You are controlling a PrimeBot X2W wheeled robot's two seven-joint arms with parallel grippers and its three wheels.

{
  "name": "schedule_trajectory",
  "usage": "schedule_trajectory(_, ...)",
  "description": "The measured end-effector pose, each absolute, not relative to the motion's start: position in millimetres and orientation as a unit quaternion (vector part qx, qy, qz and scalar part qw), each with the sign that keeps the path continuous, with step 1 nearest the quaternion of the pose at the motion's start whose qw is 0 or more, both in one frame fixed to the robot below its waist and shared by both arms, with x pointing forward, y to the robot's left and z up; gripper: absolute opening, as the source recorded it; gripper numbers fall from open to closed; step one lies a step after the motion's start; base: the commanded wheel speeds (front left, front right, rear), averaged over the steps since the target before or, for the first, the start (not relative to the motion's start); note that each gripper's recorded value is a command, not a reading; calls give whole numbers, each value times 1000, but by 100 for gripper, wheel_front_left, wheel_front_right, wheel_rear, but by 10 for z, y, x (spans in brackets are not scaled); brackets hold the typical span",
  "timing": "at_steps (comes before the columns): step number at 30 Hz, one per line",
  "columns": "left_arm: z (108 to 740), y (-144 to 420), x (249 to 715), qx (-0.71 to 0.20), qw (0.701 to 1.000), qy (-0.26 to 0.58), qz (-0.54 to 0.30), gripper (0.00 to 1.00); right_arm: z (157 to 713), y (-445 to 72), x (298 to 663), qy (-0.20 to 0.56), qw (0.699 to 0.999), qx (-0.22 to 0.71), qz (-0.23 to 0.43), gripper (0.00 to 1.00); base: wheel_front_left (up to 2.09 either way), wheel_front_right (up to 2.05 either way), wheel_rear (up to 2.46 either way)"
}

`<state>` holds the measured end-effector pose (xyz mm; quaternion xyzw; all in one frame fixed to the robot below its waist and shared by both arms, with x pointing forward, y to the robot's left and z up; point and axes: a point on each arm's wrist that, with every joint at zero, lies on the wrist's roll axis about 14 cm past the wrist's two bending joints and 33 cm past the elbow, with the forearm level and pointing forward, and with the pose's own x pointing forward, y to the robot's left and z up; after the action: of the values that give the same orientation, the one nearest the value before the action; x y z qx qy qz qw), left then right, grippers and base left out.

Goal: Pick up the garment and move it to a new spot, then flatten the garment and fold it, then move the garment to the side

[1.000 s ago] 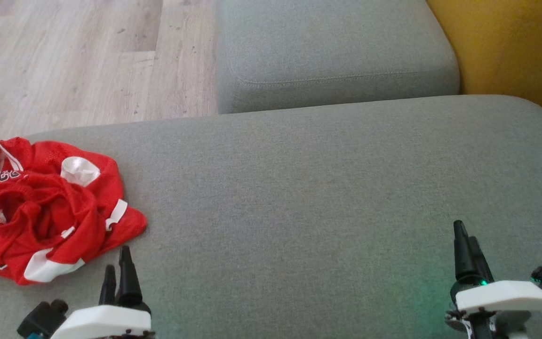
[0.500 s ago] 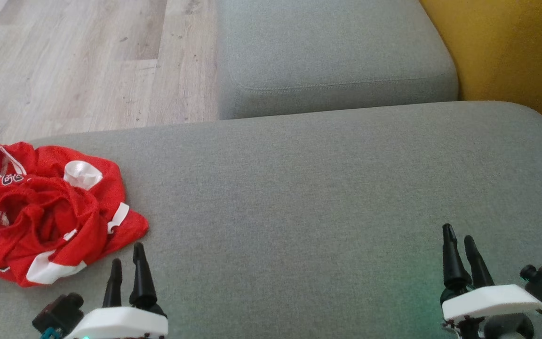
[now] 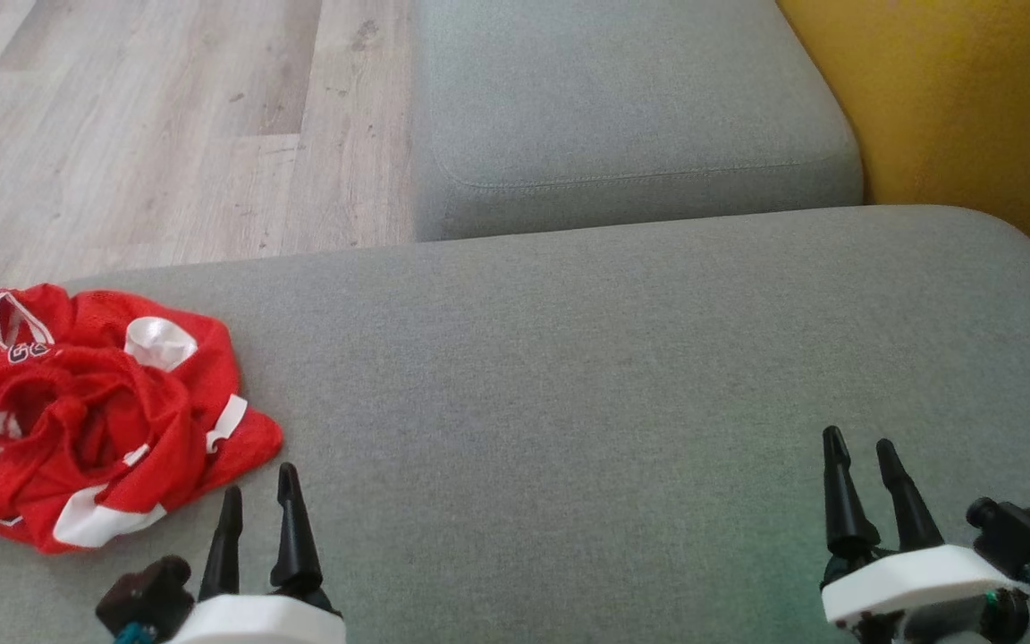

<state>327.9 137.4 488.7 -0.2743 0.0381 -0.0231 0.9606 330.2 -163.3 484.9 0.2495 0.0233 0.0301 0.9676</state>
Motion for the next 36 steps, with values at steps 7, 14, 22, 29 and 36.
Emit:
schedule_trajectory(7, 4918, 1314, 3233, -228, 973, 26, -33, 100, 4902, -1556, 3283, 11, 979, 200, 47, 100, 0, 0, 0)
schedule_trajectory(14, 4959, 1283, 3203, -188, 981, 12, -39, 100, 4870, -1520, 3216, 12, 986, 156, 56, 100, 0, 0, 0)
schedule_trajectory(22, 5003, 1241, 3167, -146, 988, -4, -45, 100, 4884, -1496, 3195, 2, 992, 109, 65, 100, 0, 0, 0)
schedule_trajectory(29, 4968, 1285, 3108, -108, 994, -10, -32, 100, 4847, -1471, 3152, 1, 995, 71, 73, 100, 0, 0, 0)
schedule_trajectory(36, 4989, 1296, 3085, -73, 997, -23, -30, 100, 4887, -1453, 3143, -11, 996, 46, 79, 100, 0, 0, 0)
